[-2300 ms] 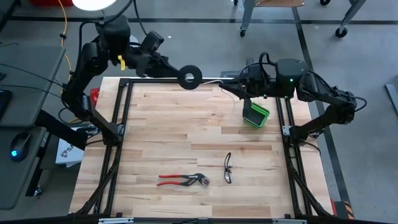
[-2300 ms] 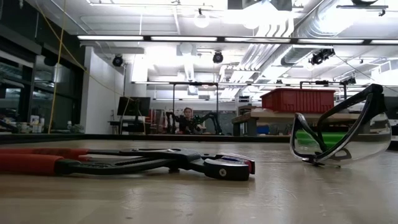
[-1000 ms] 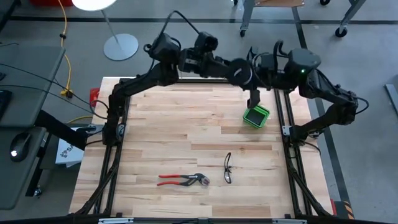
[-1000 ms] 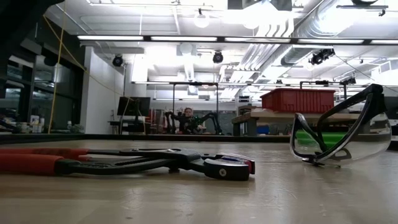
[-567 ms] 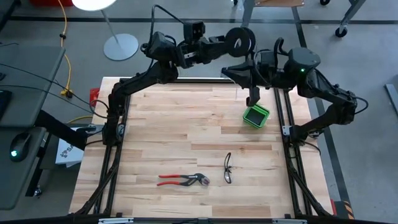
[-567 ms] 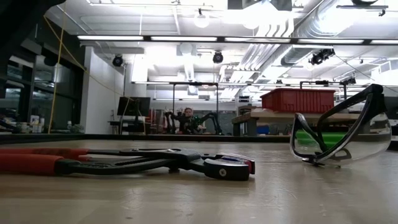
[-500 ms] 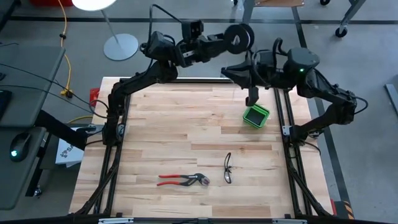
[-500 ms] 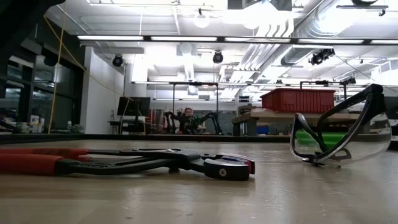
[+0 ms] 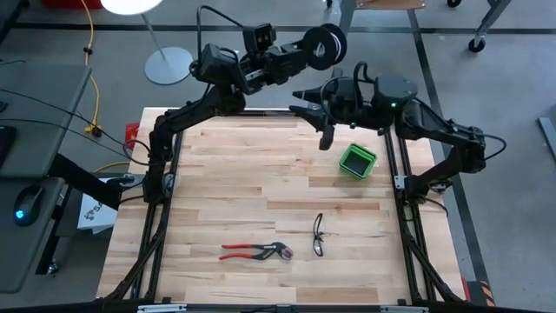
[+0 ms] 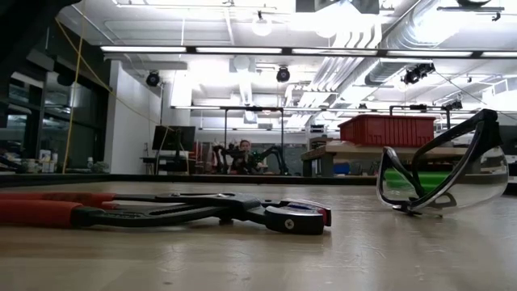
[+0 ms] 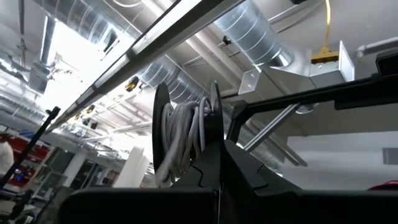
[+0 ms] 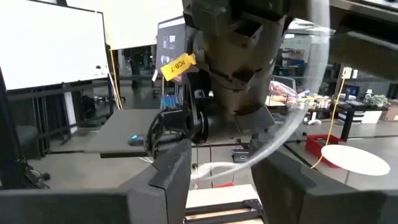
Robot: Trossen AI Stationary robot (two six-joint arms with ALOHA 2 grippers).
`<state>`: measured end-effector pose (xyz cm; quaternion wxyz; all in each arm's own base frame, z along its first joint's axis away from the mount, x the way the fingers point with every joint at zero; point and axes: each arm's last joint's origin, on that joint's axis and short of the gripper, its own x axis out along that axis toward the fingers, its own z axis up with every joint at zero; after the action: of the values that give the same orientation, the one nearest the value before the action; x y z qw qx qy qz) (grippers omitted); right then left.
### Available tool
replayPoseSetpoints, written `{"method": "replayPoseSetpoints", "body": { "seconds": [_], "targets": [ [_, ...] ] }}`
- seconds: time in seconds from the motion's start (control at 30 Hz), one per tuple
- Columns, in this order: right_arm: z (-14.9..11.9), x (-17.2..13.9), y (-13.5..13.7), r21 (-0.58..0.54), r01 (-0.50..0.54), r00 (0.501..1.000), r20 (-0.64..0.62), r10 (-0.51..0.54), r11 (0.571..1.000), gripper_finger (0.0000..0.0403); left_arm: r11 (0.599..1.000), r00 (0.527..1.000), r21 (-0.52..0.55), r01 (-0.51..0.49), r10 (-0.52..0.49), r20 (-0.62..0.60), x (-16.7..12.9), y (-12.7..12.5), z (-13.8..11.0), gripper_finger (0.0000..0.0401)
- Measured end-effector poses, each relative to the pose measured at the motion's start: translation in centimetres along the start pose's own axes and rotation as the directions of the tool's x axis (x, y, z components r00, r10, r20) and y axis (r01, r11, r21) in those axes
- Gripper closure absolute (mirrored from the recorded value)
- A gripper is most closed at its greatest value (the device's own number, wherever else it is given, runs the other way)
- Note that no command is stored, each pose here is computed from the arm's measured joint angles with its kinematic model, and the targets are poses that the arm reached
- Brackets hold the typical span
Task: Coil cords
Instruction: Coil the wire into the spool
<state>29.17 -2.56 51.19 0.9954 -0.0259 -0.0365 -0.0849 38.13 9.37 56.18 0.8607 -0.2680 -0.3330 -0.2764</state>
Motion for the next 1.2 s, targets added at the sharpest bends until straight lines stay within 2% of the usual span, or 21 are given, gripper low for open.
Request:
{"method": "replayPoseSetpoints", "body": {
  "seconds": [0.23, 0.33, 0.4, 0.53, 0.83, 1.0, 1.1, 1.2],
  "targets": [
    [0.0, 0.3, 0.0, 0.029, 0.005, 1.0, 0.021, -0.005, 1.0, 0.0261, 0.999, 1.0, 0.032, 0.018, -0.019, 0.021, 0.0, -0.9, 0.6, 0.0401],
    [0.3, 0.2, 0.0, 0.04, 0.007, 0.999, 0.041, -0.009, 0.999, 0.0278, 0.999, 1.0, 0.039, 0.02, -0.021, 0.023, 0.1, -1.1, 0.8, 0.0401],
    [0.3, 0.2, 0.0, 0.041, 0.008, 0.999, 0.043, -0.01, 0.999, 0.0305, 0.998, 0.999, 0.051, 0.021, -0.023, 0.023, 0.1, -1.2, 0.9, 0.0401],
    [0.3, 0.2, 0.3, 0.058, -0.002, 0.999, 0.04, 0.0, 0.998, 0.0389, 0.997, 0.999, 0.076, 0.023, -0.025, 0.026, 0.0, -1.4, 1.1, 0.0401],
    [0.3, 0.0, 1.9, 0.084, -0.057, 0.998, 0.033, 0.054, 0.995, 0.0402, 0.983, 1.0, 0.185, 0.015, -0.019, 0.023, -0.8, -2.8, 4.0, 0.0401],
    [0.5, -0.9, 2.8, 0.089, -0.098, 0.995, 0.01, 0.098, 0.991, 0.0402, 0.957, 0.986, 0.26, -0.127, 0.15, -0.073, -1.6, -3.9, 5.8, 0.0401],
    [0.7, -1.6, 3.0, 0.088, -0.11, 0.994, -0.004, 0.111, 0.99, 0.0402, 0.933, 0.954, 0.29, -0.213, 0.262, -0.144, -2.4, -5.4, 6.7, 0.0401],
    [0.9, -2.4, 3.0, 0.088, -0.107, 0.994, -0.017, 0.109, 0.99, 0.0403, 0.915, 0.906, 0.27, -0.301, 0.363, -0.219, -3.4, -7.3, 7.4, 0.0401]
  ]
}}
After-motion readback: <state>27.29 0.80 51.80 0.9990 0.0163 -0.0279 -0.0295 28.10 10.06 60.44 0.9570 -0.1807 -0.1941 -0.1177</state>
